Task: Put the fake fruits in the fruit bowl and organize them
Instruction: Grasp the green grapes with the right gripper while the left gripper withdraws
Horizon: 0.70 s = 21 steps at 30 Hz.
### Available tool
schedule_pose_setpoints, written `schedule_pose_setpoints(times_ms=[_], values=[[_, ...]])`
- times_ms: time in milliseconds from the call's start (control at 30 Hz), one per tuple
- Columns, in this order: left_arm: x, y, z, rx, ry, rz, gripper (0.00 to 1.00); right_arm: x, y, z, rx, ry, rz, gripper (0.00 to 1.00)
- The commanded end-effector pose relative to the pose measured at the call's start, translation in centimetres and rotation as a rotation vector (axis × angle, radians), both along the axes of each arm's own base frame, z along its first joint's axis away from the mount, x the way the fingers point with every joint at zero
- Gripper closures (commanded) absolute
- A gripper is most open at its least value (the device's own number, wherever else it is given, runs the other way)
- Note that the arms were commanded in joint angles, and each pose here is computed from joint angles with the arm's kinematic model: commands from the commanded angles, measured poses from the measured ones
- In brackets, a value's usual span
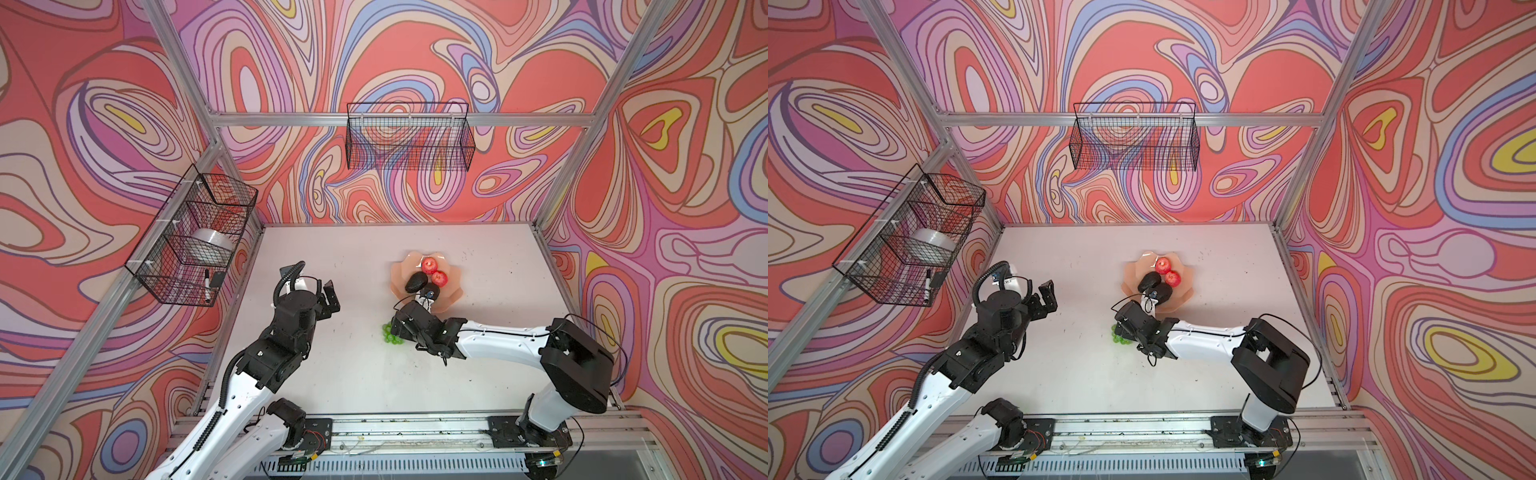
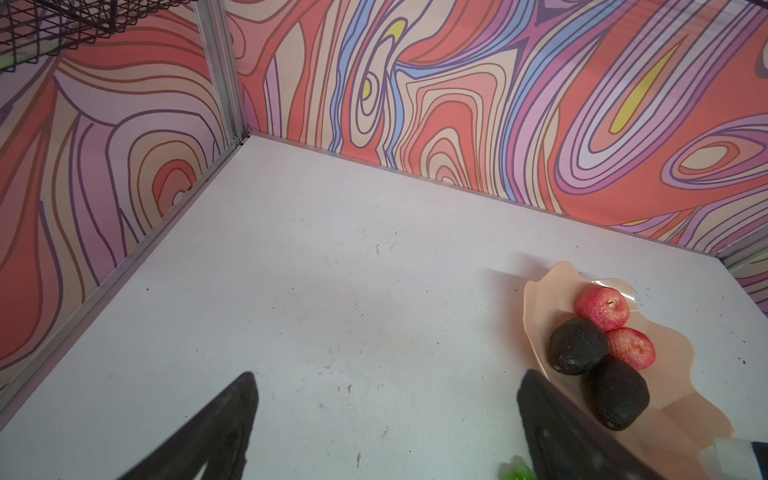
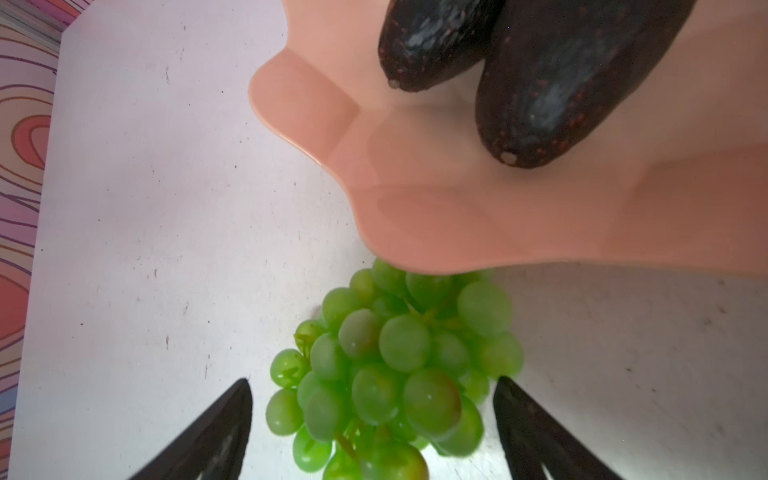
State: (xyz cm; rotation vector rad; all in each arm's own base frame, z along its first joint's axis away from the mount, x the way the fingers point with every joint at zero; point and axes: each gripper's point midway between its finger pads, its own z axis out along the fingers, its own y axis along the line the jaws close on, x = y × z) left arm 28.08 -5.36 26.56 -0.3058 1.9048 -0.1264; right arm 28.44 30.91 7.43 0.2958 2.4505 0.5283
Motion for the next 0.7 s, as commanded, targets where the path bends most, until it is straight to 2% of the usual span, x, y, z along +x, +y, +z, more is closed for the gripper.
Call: schedule_pose_setpoints(times_ms=[0,200,367,533,667], values=[[-0.3,0.6,-0.9,0.005,0.021,0.023,0.02,0.7,0.2,-0.6,-0.009,-0.003,-0.043,0.06],[-0.4,0.5,-0.9,0.003,0.022,0.015,0.02,1.3,1.4,-2.7,-0.062,0.019,-0.018,0.08],[-0.5,0.6,-0.8,0.008,0.024,0.017,0.02,1.9,2.6,-3.7,-0.148,-0.001,0.037,0.16],[-0.6,0.8,-0.8,0.011,0.022,0.022,0.02,1.4,4.0,-3.8,-0.213,-0.028,0.103,0.33],[-0.6,0.9,-0.7,0.011,0.021,0.026,0.02,0.7,5.0,-2.7,-0.228,-0.063,0.16,0.5]])
